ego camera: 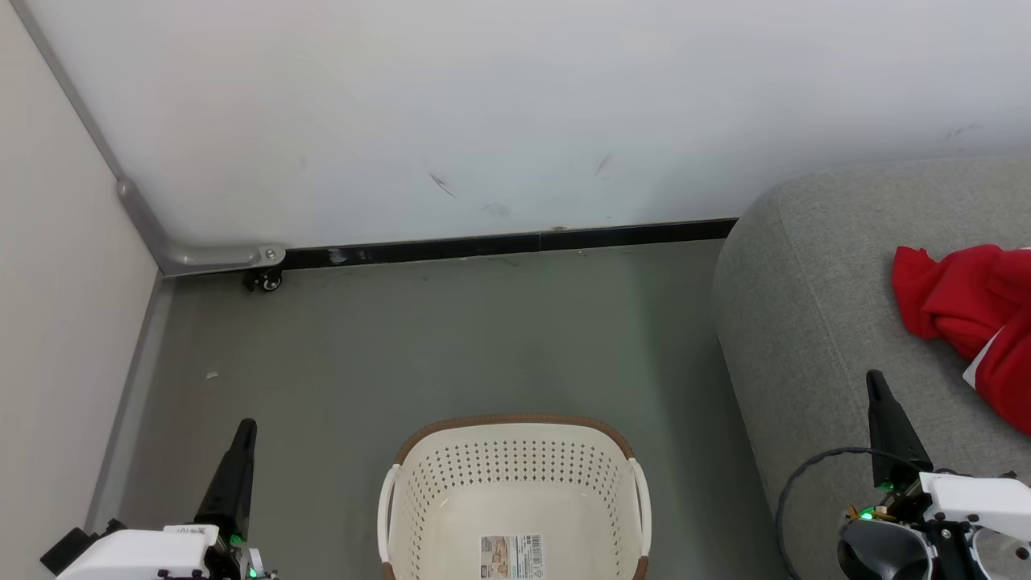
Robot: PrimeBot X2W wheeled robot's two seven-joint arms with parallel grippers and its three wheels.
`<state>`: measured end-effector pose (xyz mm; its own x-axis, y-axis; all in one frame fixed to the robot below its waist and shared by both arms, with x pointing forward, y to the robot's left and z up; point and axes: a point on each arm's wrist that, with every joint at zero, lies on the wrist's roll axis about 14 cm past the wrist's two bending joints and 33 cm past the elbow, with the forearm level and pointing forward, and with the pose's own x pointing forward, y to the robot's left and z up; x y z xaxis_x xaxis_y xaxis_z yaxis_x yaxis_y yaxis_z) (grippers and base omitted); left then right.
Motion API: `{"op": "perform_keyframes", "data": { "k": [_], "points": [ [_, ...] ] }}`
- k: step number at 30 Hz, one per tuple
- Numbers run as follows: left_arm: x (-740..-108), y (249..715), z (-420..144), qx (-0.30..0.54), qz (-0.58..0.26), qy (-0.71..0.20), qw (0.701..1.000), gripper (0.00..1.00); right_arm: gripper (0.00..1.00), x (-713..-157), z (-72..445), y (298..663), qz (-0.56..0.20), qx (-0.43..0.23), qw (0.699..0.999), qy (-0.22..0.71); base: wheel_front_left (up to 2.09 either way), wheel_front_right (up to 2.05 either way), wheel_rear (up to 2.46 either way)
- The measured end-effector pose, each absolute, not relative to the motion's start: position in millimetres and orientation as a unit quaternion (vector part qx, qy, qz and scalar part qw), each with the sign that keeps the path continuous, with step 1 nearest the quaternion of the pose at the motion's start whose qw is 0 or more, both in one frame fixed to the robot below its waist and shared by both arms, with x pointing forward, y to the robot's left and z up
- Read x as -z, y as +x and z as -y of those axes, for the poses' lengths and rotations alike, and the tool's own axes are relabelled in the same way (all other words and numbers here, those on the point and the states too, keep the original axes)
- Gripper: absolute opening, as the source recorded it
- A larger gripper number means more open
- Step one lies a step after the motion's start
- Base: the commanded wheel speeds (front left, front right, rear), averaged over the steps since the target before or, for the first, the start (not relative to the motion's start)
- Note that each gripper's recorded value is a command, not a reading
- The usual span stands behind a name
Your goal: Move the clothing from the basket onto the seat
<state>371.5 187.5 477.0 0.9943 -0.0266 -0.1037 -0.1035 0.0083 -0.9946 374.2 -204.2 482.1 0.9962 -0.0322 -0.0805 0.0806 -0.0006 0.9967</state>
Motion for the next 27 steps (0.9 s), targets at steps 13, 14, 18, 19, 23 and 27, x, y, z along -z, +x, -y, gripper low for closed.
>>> {"op": "perform_keyframes", "data": {
  "k": [13, 14, 18, 19, 23, 27],
  "points": [
    [-477.0, 372.8, -188.4, -0.028, -0.044, -0.709, 0.704, 0.0, 0.0, -480.7, 206.1, 373.7, -0.017, 0.044, 0.702, 0.71, 0.0, 0.0, 0.0],
    [-476.8, 372.8, -188.5, -0.029, -0.044, -0.709, 0.704, 0.0, 0.0, -480.6, 206.2, 373.7, -0.017, 0.044, 0.702, 0.71, 0.0, 0.0, 0.0],
    [-476.3, 372.6, -188.5, -0.029, -0.044, -0.709, 0.704, 0.0, 0.0, -480.5, 206.5, 373.6, -0.016, 0.044, 0.702, 0.71, 0.0, 0.0, 0.0],
    [-476.8, 372.6, -188.5, -0.027, -0.043, -0.709, 0.704, 0.0, 0.0, -480.4, 206.5, 373.6, -0.016, 0.044, 0.702, 0.71, 0.0, 0.0, 0.0],
    [-476.5, 372.5, -188.6, -0.027, -0.043, -0.709, 0.704, 0.0, 0.0, -480.3, 205.9, 373.6, -0.018, 0.043, 0.702, 0.711, 0.0, 0.0, 0.0],
    [-476.0, 372.5, -188.9, -0.028, -0.043, -0.709, 0.704, 0.0, 0.0, -480.3, 205.8, 373.6, -0.019, 0.042, 0.702, 0.711, 0.0, 0.0, 0.0]
  ]
}}
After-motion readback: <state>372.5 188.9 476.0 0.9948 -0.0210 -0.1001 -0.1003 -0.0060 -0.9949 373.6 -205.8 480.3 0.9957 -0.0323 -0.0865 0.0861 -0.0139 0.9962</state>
